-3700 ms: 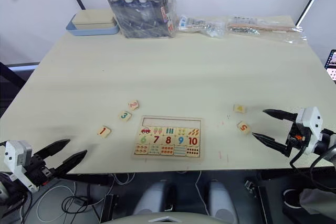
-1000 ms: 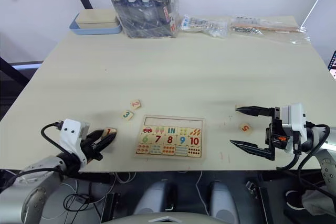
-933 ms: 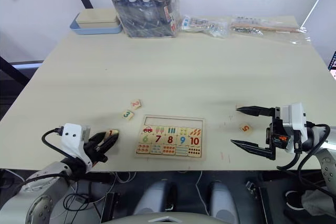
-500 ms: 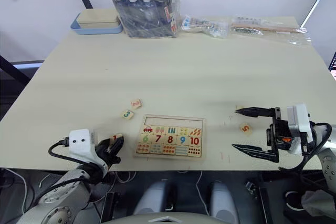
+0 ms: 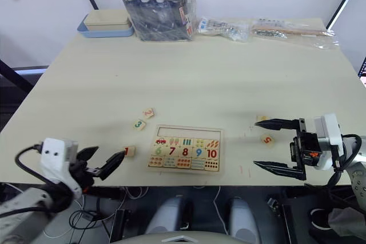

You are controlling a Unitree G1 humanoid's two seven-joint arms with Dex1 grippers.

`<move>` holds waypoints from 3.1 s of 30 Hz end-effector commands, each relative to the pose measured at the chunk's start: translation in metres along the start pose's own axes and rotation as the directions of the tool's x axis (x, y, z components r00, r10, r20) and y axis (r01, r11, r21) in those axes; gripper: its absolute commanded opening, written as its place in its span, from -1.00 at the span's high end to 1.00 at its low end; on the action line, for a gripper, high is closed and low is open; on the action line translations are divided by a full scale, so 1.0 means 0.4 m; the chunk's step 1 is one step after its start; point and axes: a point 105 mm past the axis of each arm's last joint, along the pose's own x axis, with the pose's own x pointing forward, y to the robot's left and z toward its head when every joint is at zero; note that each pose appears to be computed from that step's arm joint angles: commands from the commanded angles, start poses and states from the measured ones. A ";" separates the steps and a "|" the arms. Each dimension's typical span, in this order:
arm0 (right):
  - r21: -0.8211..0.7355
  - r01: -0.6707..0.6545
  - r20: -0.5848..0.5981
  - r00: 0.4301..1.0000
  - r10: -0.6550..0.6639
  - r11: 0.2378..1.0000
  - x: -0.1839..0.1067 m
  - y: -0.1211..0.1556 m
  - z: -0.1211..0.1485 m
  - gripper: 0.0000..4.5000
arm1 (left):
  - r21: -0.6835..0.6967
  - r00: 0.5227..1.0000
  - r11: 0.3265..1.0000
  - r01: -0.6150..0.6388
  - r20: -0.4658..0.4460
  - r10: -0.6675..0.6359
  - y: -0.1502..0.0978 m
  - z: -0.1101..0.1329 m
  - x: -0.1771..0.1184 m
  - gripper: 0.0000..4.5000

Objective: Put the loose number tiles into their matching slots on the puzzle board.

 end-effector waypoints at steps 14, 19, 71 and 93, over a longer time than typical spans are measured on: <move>-0.013 0.023 0.005 1.000 -0.023 1.000 0.007 0.040 0.043 -1.00 | 0.397 0.726 0.608 0.688 -0.382 -0.572 0.153 0.030 0.033 -0.99; -0.015 0.035 -0.005 0.999 -0.035 0.999 0.006 0.047 0.044 -1.00 | 0.439 0.698 0.544 0.715 -0.413 -0.585 0.146 0.013 0.093 -0.99; -0.049 0.142 0.011 0.990 -0.142 0.989 -0.001 0.036 0.026 -1.00 | 0.614 0.732 0.437 0.657 -0.383 -0.563 0.043 0.187 0.134 0.59; -0.067 0.215 0.018 0.977 -0.214 0.974 0.007 0.068 0.035 -1.00 | 0.552 0.628 0.309 0.774 -0.732 -0.265 -0.051 0.281 0.220 0.59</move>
